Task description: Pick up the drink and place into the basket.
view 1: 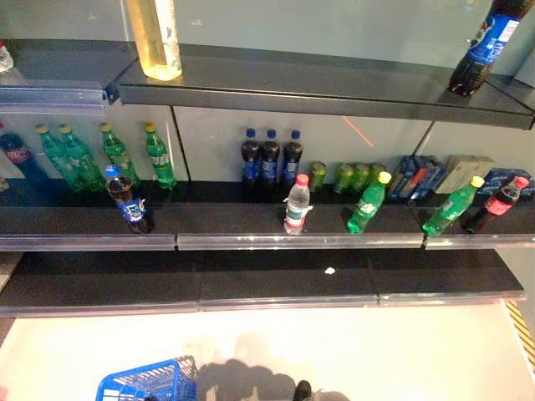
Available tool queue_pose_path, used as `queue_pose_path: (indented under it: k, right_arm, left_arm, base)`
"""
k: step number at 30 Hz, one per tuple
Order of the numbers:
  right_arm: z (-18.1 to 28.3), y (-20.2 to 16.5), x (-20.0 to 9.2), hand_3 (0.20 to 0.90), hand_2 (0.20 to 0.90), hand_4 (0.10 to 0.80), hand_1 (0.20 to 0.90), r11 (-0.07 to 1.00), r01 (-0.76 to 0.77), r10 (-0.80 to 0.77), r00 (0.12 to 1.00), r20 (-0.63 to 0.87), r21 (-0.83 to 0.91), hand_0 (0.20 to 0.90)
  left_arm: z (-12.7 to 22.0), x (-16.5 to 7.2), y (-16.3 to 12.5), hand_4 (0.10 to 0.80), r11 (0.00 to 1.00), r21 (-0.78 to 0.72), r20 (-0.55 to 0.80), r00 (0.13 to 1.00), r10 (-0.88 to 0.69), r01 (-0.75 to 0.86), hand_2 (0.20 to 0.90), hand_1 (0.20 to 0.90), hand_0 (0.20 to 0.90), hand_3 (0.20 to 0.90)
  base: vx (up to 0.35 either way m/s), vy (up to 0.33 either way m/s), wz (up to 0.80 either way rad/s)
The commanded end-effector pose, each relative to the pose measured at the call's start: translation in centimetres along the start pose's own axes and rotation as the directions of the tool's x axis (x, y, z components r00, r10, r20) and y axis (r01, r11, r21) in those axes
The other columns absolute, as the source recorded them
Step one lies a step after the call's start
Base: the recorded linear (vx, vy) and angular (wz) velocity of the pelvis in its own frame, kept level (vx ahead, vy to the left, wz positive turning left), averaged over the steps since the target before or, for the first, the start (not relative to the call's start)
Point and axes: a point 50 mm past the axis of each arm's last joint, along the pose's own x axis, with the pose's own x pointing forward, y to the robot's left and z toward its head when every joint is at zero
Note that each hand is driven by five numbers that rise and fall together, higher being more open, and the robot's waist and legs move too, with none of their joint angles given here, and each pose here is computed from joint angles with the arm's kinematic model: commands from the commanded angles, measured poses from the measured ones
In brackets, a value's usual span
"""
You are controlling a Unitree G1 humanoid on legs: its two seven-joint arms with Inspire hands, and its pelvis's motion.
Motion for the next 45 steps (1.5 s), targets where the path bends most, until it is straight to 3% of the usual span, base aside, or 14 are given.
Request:
queue_pose_path:
  k: [1,13,27,33,37,45]
  right_arm:
    - [2.1,-0.9,0.2,0.900,0.900,0.800,0.900,1.000,0.026,-0.026,0.999,0.046,0.001,0.900]
    - [5.8,1.7,0.4,0.900,0.900,0.800,0.900,0.972,-0.047,0.073,0.992,0.103,-0.231,0.900]
    - [5.0,4.9,0.2,0.900,0.900,0.800,0.900,0.940,-0.123,0.149,0.987,0.059,-0.318,0.900]
    - [4.0,3.8,0.3,0.900,0.900,0.800,0.900,0.956,-0.091,0.115,0.991,0.071,-0.277,0.900]
    - [4.1,2.9,0.4,0.900,0.900,0.800,0.900,0.979,-0.060,0.079,0.993,0.091,-0.193,0.900]
    - [4.6,3.7,0.4,0.900,0.900,0.800,0.900,0.959,-0.100,0.121,0.991,0.064,-0.266,0.900]
  left_arm:
    - [3.2,0.4,0.8,0.100,0.962,-0.270,0.114,0.990,0.081,-0.047,0.300,0.300,0.300,0.200]
    - [3.3,0.2,6.6,0.100,0.748,-0.629,0.051,0.949,0.312,-0.212,0.300,0.300,0.300,0.200]
    - [4.6,-0.2,8.4,0.100,0.580,-0.769,0.025,0.893,0.450,-0.271,0.300,0.300,0.300,0.200]
    - [4.9,0.2,5.3,0.100,0.597,-0.769,0.028,0.921,0.388,-0.228,0.300,0.300,0.300,0.200]
    - [5.1,0.4,2.1,0.100,0.666,-0.727,0.055,0.953,0.299,-0.168,0.300,0.300,0.300,0.200]
    - [4.4,0.3,1.8,0.100,0.697,-0.713,0.122,0.967,0.224,-0.071,0.300,0.300,0.300,0.200]
  base:
    - [0.004,-0.422,-0.27]
    - [0.164,-0.224,-0.85]
    - [0.302,-0.195,-0.40]
    - [0.315,-0.242,-0.26]
    - [0.339,-0.545,0.31]
    - [0.199,-0.513,0.50]
